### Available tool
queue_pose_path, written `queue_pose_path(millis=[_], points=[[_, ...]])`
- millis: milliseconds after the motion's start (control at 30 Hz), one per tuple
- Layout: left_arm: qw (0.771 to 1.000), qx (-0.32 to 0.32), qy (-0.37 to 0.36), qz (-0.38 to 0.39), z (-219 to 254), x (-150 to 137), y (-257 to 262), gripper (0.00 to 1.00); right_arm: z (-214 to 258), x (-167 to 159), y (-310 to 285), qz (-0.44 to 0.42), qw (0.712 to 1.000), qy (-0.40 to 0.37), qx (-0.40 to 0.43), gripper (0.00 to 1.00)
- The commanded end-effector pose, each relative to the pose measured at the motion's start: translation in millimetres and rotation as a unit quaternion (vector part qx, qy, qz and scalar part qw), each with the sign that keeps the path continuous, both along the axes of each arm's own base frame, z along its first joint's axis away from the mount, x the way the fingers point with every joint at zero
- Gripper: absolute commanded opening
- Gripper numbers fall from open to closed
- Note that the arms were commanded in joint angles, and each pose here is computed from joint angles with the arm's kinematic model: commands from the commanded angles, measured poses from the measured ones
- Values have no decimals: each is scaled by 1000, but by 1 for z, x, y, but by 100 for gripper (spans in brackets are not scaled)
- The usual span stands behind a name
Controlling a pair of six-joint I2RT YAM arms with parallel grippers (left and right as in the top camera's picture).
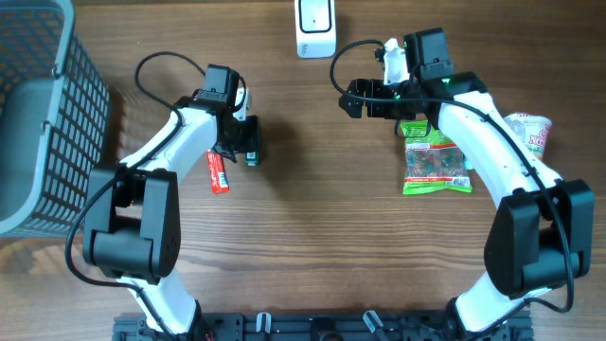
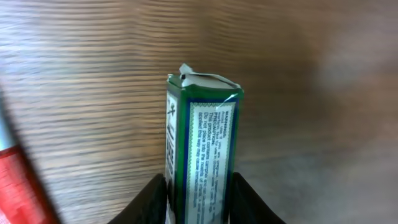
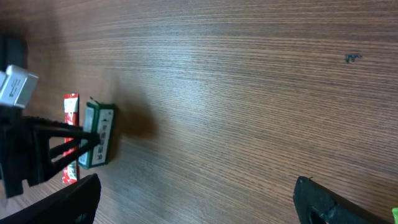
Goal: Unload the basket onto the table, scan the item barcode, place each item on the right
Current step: 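Grasp the AXE box with the left gripper and slide it right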
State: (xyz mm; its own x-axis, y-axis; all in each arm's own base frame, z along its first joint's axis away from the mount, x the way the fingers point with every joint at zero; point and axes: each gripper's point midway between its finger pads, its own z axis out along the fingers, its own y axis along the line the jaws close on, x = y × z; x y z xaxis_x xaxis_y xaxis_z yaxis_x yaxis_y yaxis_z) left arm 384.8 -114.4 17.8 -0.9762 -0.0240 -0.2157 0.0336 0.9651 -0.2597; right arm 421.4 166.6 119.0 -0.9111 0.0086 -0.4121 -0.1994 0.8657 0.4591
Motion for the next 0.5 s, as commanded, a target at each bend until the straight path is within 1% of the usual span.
queue_pose_path(millis=[0,33,100,233,433,467], points=[[992,-43,-26,-116,13,-6,-23,25,7,4,0,5,1000,-15,-4,100],[990,-45,-27,-129,13,-7,-24,23,7,4,0,5,1000,-15,-4,100],[989,-42,-28,-141,12,-9,-24,23,7,4,0,5,1000,-15,-4,100],[987,-40,-31,-151,13,-9,-24,27,7,4,0,5,1000,-15,-4,100],[986,-41,-49,-152,27,-6,-25,34,7,4,0,5,1000,-15,-4,100],[986,-41,-52,-153,29,-6,-25,37,7,4,0,5,1000,-15,-4,100]])
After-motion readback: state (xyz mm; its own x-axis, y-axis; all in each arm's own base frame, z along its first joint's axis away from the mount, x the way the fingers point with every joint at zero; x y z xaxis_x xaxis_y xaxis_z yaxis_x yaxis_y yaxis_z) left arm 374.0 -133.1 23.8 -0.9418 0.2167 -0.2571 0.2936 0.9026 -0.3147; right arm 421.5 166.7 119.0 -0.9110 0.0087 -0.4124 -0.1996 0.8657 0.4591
